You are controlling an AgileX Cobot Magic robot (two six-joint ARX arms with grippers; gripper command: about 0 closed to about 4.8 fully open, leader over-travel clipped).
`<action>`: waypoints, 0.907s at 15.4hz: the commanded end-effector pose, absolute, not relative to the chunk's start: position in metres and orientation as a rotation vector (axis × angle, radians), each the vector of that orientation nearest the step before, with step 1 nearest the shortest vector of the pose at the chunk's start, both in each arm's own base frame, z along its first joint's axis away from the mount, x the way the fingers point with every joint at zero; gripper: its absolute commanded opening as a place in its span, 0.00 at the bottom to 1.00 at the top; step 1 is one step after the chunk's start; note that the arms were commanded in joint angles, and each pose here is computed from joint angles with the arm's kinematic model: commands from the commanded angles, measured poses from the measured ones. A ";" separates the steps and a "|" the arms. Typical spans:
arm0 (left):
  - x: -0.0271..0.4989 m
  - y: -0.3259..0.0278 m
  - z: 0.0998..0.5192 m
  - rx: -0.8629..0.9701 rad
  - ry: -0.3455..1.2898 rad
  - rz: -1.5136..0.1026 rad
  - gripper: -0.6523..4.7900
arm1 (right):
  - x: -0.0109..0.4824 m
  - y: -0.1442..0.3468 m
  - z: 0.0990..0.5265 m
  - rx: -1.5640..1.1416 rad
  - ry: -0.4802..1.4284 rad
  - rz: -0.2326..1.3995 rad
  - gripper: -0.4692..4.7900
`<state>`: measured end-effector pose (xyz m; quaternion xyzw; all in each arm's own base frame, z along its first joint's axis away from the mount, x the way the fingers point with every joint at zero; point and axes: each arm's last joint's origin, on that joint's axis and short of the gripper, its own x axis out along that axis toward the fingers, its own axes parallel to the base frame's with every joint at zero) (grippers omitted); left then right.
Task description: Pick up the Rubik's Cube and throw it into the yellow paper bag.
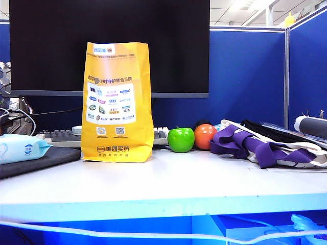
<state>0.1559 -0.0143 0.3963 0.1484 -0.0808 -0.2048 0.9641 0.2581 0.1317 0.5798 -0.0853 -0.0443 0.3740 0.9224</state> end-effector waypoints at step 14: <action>0.028 -0.009 0.374 0.316 -0.095 -0.314 0.11 | 0.065 0.036 0.332 0.080 -0.444 0.607 0.08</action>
